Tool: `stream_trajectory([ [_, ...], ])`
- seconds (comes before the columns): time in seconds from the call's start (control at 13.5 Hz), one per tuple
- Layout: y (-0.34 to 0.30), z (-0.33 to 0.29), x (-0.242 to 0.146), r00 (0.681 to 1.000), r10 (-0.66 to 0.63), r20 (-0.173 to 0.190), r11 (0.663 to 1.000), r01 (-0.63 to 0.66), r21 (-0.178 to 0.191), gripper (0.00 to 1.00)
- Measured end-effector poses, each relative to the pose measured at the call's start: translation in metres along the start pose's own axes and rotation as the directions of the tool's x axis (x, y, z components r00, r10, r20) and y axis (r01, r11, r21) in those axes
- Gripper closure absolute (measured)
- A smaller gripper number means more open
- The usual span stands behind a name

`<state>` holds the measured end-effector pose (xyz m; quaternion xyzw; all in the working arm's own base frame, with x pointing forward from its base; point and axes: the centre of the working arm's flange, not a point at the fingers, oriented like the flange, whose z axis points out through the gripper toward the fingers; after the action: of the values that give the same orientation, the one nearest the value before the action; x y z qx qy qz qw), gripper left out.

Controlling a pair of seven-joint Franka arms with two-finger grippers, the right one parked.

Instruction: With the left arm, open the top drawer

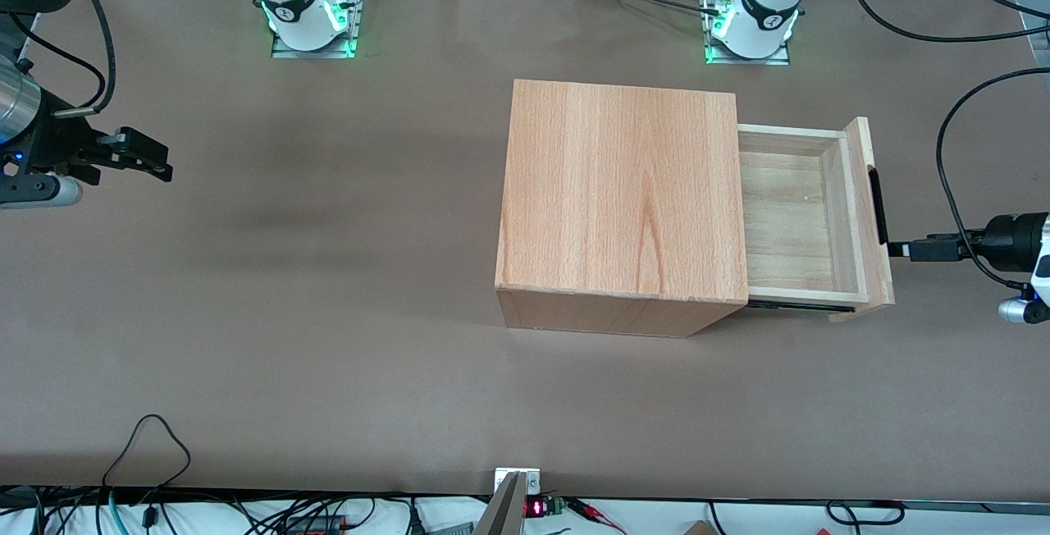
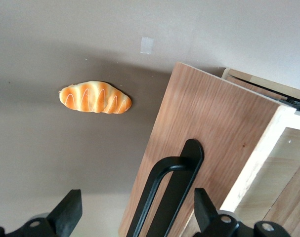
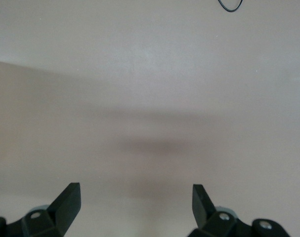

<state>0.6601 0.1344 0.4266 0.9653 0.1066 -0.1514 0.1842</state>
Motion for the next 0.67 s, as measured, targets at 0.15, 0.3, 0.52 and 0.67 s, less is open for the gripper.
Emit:
stream_trajectory([
  [0.15, 0.000, -0.002, -0.003, 1.000, 0.001, 0.015, 1.000, -0.001, 0.000, 0.00],
  [0.3, 0.004, -0.016, -0.008, 1.000, 0.008, 0.009, 1.000, -0.008, 0.004, 0.00],
  [0.52, 0.011, -0.034, -0.014, 1.000, 0.022, -0.011, 1.000, -0.022, 0.012, 0.00],
  [0.67, 0.021, -0.046, -0.022, 0.999, 0.038, -0.030, 0.999, -0.037, 0.036, 0.00],
])
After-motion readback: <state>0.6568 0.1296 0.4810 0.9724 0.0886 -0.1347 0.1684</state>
